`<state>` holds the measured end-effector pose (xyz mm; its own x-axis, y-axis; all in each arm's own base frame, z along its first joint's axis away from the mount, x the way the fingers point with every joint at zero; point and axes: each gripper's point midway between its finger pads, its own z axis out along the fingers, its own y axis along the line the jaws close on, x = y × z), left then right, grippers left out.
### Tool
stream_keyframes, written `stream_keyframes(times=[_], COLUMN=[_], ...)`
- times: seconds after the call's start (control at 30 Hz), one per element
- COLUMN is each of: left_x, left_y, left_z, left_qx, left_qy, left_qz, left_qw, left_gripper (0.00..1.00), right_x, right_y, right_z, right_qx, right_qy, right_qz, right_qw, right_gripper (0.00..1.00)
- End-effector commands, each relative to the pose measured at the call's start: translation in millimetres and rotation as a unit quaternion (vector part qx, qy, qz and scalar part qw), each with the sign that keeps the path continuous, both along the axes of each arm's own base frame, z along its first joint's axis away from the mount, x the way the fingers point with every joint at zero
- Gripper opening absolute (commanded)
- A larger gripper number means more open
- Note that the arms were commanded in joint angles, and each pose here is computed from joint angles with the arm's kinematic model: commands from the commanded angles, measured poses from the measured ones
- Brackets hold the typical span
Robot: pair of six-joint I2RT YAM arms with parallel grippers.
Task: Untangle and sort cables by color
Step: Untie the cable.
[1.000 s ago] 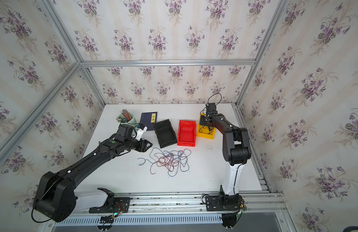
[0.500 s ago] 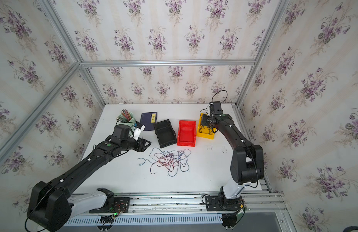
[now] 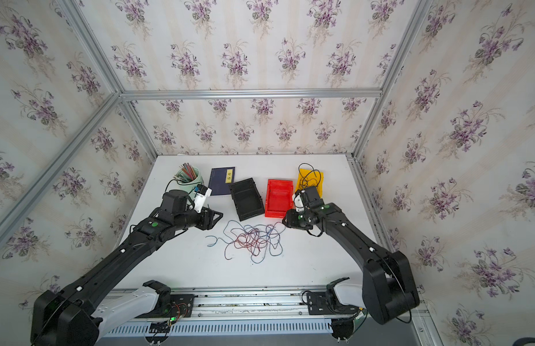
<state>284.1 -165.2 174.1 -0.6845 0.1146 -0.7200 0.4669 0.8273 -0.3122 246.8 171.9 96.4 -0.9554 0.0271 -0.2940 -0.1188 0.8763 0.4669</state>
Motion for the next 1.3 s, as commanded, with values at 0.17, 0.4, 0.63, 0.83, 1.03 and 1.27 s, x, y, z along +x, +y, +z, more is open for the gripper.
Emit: stream_keyframes(times=[0.17,0.4,0.63,0.83,1.03,1.27], left_x=[-9,-11,-13,-14,-15,-9], left_y=[-10,-14,-11,-9,-9,-11], left_z=[-3,-3,1,2,0,4], left_qx=[-0.008,-0.005,0.002,0.007,0.011,0.008], left_qy=[0.010,0.012,0.009,0.006,0.005,-0.010], left_qz=[-0.020,-0.026,-0.026,-0.024,-0.026,-0.031], left_qw=[1.000,1.000,1.000,1.000,1.000,0.999], left_gripper=[0.68,0.68,0.68,0.68,0.68,0.68], right_x=[-17,2,17,34,40,35], right_y=[9,11,0,3,13,1], right_z=[-31,-53,-68,-66,-69,-37], right_qx=[0.032,0.024,-0.019,-0.025,-0.024,-0.049], right_qy=[0.031,0.040,0.028,-0.001,0.000,-0.032], right_qz=[-0.034,-0.086,-0.121,-0.138,-0.129,-0.139], right_qw=[0.998,0.995,0.992,0.990,0.991,0.989], right_gripper=[0.48,0.47,0.40,0.34,0.18,0.00])
